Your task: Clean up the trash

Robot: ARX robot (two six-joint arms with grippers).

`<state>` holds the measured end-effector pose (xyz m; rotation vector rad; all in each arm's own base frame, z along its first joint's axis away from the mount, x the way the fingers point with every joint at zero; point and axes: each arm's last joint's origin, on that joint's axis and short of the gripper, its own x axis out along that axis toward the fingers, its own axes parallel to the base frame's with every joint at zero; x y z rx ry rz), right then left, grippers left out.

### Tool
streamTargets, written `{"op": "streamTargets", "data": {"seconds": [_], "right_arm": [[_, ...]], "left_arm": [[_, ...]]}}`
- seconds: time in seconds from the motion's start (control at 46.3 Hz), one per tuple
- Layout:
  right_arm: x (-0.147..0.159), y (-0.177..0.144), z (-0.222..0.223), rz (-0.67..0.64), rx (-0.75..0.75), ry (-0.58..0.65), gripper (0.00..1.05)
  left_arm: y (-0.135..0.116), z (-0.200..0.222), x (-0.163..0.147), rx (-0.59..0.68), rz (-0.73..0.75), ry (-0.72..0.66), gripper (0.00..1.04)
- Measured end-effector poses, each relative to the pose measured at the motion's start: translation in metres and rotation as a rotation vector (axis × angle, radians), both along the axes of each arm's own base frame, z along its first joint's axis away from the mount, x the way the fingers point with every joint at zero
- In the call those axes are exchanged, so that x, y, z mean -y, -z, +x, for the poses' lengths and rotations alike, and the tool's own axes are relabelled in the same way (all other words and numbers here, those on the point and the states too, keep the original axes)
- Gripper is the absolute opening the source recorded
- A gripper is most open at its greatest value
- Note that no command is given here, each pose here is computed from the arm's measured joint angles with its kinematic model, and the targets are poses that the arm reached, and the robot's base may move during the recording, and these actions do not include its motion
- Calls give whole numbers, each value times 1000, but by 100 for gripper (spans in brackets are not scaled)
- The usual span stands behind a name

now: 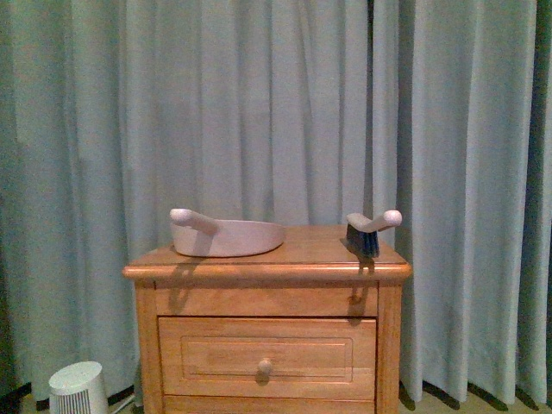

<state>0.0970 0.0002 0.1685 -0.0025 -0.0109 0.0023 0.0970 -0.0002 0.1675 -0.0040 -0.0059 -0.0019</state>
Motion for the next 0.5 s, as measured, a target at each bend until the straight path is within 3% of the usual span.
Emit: {"op": "streamTargets", "data": {"seconds": [0.497], "right_arm": [[0,0,0,0,0,0,97]], "left_arm": [[0,0,0,0,0,0,97]]}}
